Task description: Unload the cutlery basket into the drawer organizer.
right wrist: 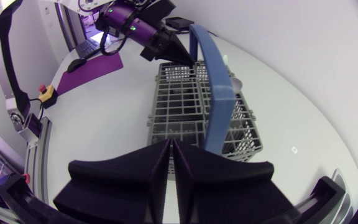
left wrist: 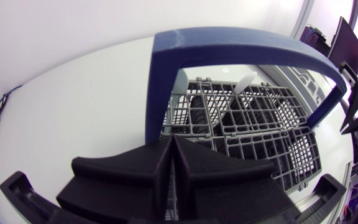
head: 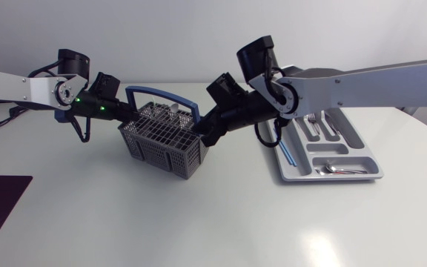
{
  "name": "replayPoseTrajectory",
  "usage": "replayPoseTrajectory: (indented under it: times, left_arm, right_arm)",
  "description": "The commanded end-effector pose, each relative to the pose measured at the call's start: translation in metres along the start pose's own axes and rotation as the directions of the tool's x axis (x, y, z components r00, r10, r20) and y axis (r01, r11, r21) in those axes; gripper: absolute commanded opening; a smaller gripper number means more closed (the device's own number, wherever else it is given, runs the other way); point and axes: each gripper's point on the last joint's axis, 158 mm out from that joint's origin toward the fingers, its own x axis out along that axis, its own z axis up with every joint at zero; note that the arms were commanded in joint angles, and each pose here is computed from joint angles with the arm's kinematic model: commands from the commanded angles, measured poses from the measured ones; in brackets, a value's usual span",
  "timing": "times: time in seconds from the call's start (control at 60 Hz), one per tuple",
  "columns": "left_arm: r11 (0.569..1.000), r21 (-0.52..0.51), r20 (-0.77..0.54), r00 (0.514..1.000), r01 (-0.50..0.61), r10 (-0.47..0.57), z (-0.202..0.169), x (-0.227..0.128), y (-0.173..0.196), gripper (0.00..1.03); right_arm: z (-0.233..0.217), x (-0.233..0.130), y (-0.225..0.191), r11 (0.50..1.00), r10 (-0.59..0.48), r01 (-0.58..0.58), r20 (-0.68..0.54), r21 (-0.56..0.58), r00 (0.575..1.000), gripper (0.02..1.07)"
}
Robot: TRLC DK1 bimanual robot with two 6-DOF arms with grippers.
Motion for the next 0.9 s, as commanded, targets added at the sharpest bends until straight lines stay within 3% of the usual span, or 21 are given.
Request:
replayPoseTrajectory:
  times: [0.0,0.133,0.367,0.517,0.883]
  left_arm:
    - [0.999,-0.015,-0.021,0.999,0.032,-0.033,-0.005,0.013,-0.010,0.06]
    - [0.999,-0.004,-0.012,0.999,0.039,-0.039,0.001,0.006,-0.018,0.06]
    - [1.000,-0.005,0.000,1.000,0.026,-0.026,-0.006,-0.040,-0.016,0.06]
    - [1.000,0.023,-0.014,1.000,0.014,-0.013,-0.026,-0.054,-0.016,0.06]
    - [0.998,-0.046,-0.091,0.995,-0.037,0.032,-0.076,-0.052,0.024,0.06]
  right_arm:
    - [-0.004,-0.003,0.024,0.999,0.035,-0.035,-0.017,-0.026,0.999,0.13]
    - [-0.002,-0.010,0.032,0.999,0.011,-0.012,-0.016,-0.051,1.000,0.13]
    - [-0.005,-0.032,-0.025,0.996,-0.089,0.089,0.003,-0.001,0.996,0.13]
    - [-0.009,-0.023,-0.045,0.994,-0.109,0.109,0.007,0.017,0.994,0.13]
    - [0.014,0.012,-0.058,0.992,-0.121,0.119,0.036,0.036,0.992,0.13]
